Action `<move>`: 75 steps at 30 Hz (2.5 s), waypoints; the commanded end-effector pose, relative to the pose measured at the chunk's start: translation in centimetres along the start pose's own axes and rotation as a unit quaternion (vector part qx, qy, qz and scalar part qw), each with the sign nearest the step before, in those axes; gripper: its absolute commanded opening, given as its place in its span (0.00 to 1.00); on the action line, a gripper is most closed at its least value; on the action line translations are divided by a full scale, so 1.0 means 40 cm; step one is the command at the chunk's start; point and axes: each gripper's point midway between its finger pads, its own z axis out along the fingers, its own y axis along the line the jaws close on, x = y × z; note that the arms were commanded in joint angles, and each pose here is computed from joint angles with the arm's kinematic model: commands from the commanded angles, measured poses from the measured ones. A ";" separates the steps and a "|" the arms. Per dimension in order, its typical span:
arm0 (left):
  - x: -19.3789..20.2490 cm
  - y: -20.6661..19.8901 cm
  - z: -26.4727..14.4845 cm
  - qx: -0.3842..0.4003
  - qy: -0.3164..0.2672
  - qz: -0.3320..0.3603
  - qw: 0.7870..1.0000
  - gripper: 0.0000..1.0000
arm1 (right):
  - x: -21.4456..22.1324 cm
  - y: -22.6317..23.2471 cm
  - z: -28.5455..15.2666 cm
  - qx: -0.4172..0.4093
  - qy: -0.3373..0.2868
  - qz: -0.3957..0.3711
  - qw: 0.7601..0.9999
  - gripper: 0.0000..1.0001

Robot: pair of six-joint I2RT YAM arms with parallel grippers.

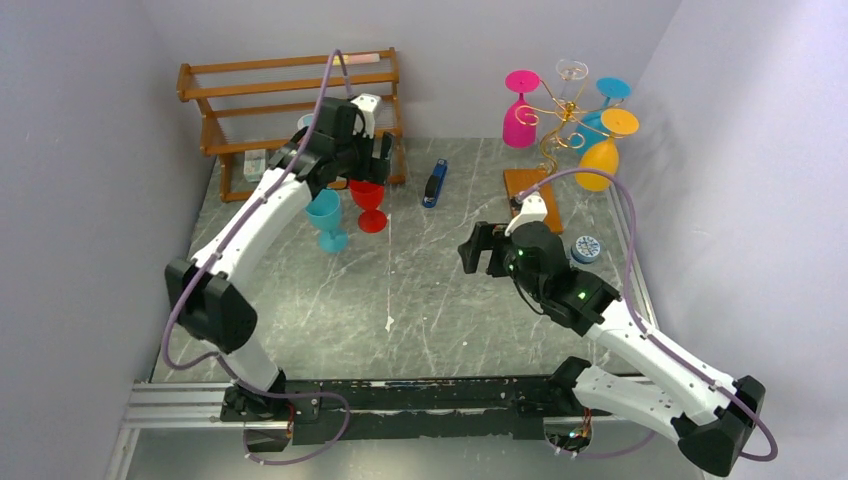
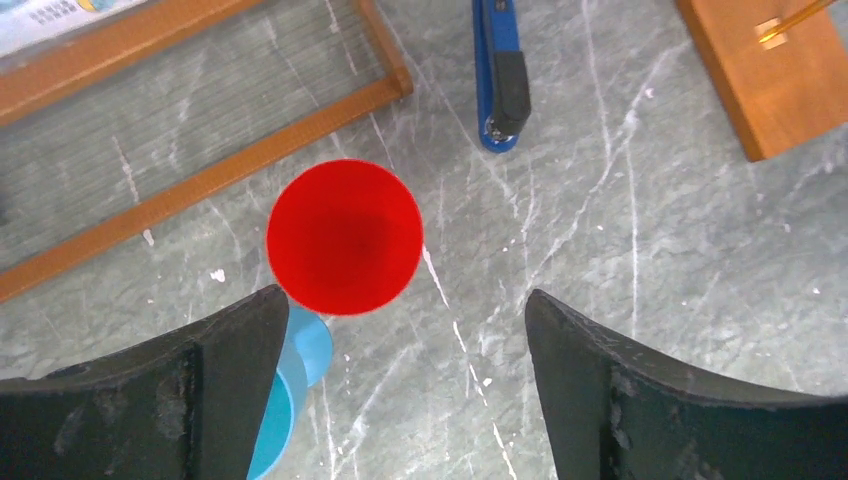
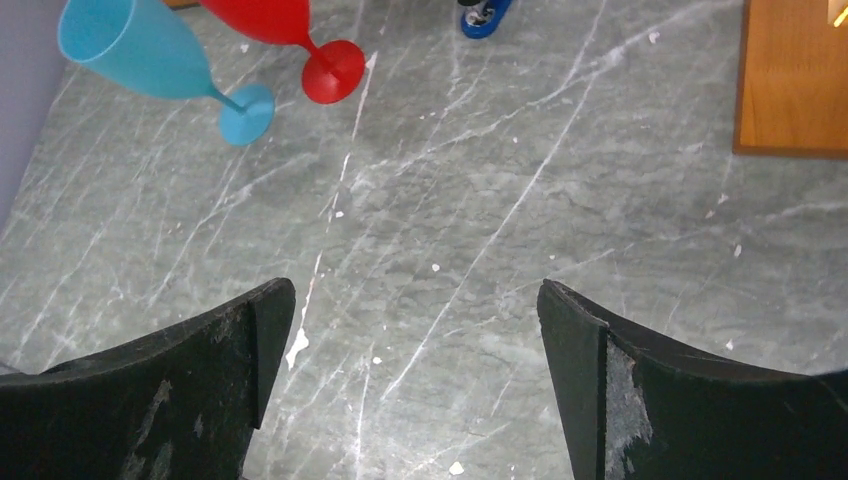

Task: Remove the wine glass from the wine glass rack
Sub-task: Pick up the wine glass from the wine rack.

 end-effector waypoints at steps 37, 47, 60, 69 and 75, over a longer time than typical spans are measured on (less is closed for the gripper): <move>0.137 -0.052 -0.384 0.107 -0.127 -0.070 0.984 0.97 | -0.049 -0.335 -0.012 0.052 0.039 0.348 0.935 0.99; 0.121 -0.050 -0.423 0.107 -0.136 -0.066 0.983 0.97 | -0.231 -0.554 -0.103 0.243 -0.108 0.372 0.889 1.00; 0.104 -0.042 -0.471 0.102 -0.159 -0.060 0.980 0.97 | -0.562 -0.576 -0.230 0.275 -0.274 0.267 0.882 0.95; 0.109 -0.046 -0.476 0.107 -0.156 -0.067 0.980 0.97 | -0.644 -0.591 -0.124 0.217 -0.263 0.262 0.903 0.74; 0.112 -0.043 -0.472 0.104 -0.152 -0.066 0.981 0.97 | -0.662 -0.603 -0.079 0.189 -0.260 0.278 0.905 0.60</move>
